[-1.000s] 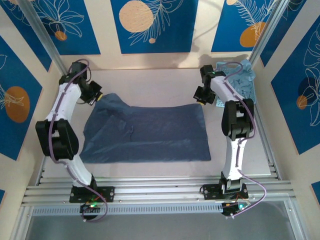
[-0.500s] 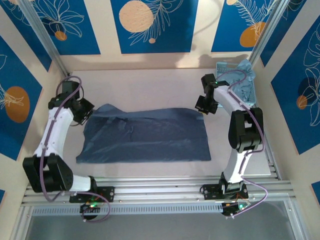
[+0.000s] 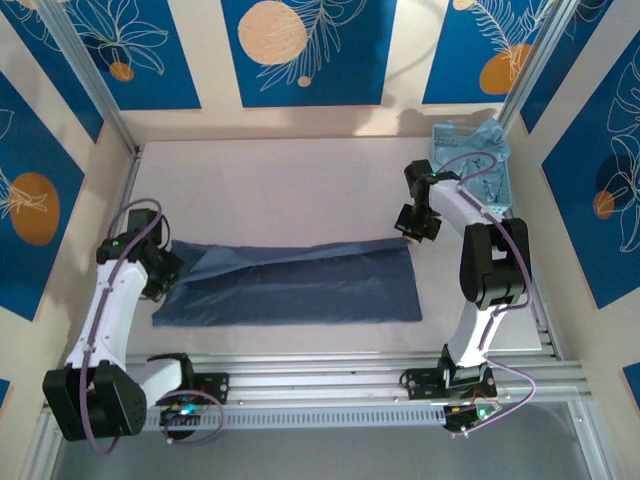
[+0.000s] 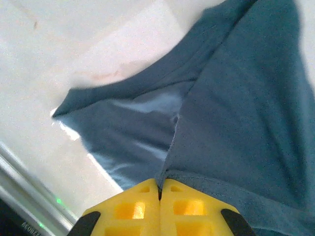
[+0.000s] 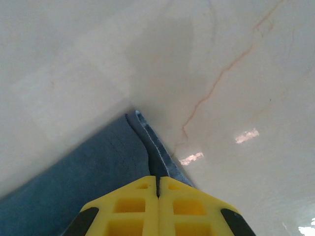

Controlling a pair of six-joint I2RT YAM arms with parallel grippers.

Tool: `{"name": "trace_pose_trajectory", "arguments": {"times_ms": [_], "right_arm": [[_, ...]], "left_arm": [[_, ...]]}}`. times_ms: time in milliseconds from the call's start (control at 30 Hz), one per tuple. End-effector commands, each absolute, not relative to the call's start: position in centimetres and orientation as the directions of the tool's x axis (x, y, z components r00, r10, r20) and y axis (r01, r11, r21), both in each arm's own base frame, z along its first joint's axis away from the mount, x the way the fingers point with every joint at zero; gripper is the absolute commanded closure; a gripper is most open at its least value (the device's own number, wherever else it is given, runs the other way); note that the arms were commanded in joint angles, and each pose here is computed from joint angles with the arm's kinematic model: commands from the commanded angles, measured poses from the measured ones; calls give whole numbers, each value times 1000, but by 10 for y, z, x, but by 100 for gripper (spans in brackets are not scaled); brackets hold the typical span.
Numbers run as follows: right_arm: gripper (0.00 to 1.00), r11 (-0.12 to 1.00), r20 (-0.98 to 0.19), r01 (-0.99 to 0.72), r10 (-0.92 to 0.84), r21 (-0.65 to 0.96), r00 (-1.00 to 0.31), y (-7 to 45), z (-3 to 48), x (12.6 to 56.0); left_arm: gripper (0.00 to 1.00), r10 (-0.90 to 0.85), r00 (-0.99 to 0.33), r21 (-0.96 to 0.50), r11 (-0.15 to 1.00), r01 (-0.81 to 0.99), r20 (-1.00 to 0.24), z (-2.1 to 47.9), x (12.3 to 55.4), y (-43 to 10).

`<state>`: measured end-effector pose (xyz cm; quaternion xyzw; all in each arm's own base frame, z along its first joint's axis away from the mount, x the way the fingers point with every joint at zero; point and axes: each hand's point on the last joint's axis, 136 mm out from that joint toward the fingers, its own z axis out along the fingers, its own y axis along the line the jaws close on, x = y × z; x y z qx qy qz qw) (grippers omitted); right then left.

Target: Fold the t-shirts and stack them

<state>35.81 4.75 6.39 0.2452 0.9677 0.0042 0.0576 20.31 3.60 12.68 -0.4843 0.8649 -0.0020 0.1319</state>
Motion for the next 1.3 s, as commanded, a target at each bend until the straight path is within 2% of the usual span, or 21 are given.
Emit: {"name": "trace_pose_trajectory", "arguments": {"times_ms": [0,300,600,1267], "right_arm": [[100,861,-118,508,505,4,-855,38,70,346],[100,866,-101,499,496,-7,-862,40,67,336],[100,873,-88,486,482,-33,-872,47,63,317],[100,882,-83,464,458,-82,-885,46,67,288]], "left_arm": [[100,-883,-430,-84,451,-889,-187,115,175,38],[100,-907,-386,-67,401,-914,-172,107,142,35],[100,-925,-366,-42,372,-927,-103,86,120,25],[100,-918,-377,-23,382,-924,-126,84,120,29]]}}
